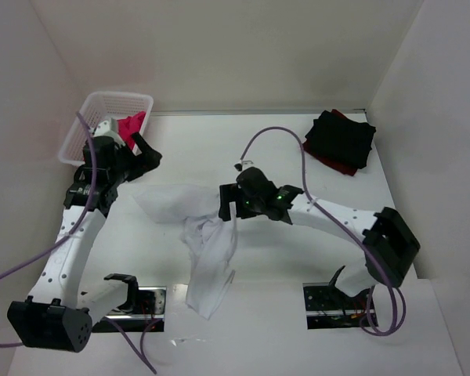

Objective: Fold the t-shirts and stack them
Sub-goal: Move the tshirt to the center of the board, then flatten out the tshirt

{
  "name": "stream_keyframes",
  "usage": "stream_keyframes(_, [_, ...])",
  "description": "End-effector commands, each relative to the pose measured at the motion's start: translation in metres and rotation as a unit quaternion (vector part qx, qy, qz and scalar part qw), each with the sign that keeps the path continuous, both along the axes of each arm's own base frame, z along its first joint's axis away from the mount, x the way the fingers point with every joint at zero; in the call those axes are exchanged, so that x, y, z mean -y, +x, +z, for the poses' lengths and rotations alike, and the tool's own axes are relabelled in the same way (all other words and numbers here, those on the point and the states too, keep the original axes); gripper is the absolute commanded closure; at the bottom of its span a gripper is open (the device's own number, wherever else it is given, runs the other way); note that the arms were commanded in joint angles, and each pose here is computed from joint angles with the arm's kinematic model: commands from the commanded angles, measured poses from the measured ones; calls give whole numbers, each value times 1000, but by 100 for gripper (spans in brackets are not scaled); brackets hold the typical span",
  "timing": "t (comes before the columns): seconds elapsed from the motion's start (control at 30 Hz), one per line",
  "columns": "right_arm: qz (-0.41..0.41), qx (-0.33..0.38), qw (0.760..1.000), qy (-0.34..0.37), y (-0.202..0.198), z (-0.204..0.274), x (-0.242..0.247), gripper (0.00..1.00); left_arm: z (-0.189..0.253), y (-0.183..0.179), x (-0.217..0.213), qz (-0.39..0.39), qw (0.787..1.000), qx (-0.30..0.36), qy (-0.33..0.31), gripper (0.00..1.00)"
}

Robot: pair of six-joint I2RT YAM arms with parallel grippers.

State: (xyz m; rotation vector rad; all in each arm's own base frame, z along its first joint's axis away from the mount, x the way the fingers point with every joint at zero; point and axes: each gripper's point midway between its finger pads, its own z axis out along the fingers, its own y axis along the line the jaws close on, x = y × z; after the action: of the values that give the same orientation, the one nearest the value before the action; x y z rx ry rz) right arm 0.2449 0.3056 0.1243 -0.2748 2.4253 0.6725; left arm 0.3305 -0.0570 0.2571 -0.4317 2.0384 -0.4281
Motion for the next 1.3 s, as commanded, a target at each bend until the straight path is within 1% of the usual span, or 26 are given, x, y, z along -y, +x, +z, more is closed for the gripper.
stream_keyframes(0.0, [-4,64,998,-15,26,11,-36,0,36,13,-23,61,996,63,-34,0])
stream_keyframes(0.07, [8,64,997,-53,31,-8,-52,1,33,14,-28,67,995,63,-39,0])
stream_keyframes(0.13, [6,63,995,-71,36,-17,-56,1,30,14,-32,71,995,60,-40,0])
stream_keyframes(0.17, [8,71,995,-74,39,-15,-63,4,26,14,-35,72,995,56,-42,0])
stream_keyframes(0.27, [-7,69,992,-108,48,-37,-60,13,22,10,-40,73,995,51,-40,0])
stream_keyframes(0.33, [-19,72,991,-113,53,-39,-60,17,23,7,-46,77,995,52,-38,0])
stream_keyframes(0.37, [-22,75,990,-115,54,-39,-59,21,27,5,-45,77,995,58,-38,0])
stream_keyframes(0.4, [-22,75,990,-115,54,-39,-59,21,27,5,-45,77,995,58,-38,0])
stream_keyframes(0.43, [-22,75,990,-115,55,-39,-60,30,27,5,-45,77,995,58,-38,0])
stream_keyframes(0.47, [-25,77,990,-117,57,-39,-59,35,27,5,-46,75,995,58,-34,0])
stream_keyframes(0.5, [-28,77,989,-124,58,-43,-58,45,27,5,-44,70,995,58,-36,0])
stream_keyframes(0.57, [-30,77,988,-130,59,-48,-57,51,27,5,-42,65,995,58,-38,0])
stream_keyframes(0.63, [-38,76,987,-136,62,-51,-57,60,29,6,-42,65,995,63,-38,0])
stream_keyframes(0.7, [-47,79,986,-137,66,-48,-59,73,25,5,-41,59,996,58,-35,0])
stream_keyframes(0.73, [-51,81,986,-135,68,-46,-60,78,25,5,-41,59,996,58,-35,0])
stream_keyframes(0.77, [-56,82,987,-130,71,-43,-61,85,23,5,-40,56,996,57,-36,0])
stream_keyframes(0.8, [-62,86,987,-124,76,-36,-60,94,20,4,-38,51,997,52,-39,0])
stream_keyframes(0.83, [-67,99,987,-109,80,-19,-64,99,17,3,-36,47,997,49,-41,0])
stream_keyframes(0.87, [-72,107,986,-104,83,-8,-64,100,17,3,-36,46,997,49,-41,0])
stream_keyframes(0.93, [-89,135,984,-75,99,38,-64,100,7,2,-27,20,998,38,-49,0])
stream_keyframes(1.03, [-114,164,979,-38,114,91,-51,100,-8,1,-22,3,999,20,-48,0])
stream_keyframes(1.1, [-135,188,973,7,123,141,-23,99,-17,-1,-17,-17,999,9,-48,0])
stream_keyframes(1.13, [-140,193,971,22,125,154,-12,97,-17,-1,-16,-20,999,10,-46,0])
stream_keyframes(1.2, [-164,199,965,45,129,174,20,96,-20,-1,-14,-33,999,7,-42,0])
stream_keyframes(1.27, [-195,202,959,47,133,178,59,95,-20,-2,-13,-40,998,8,-40,0])
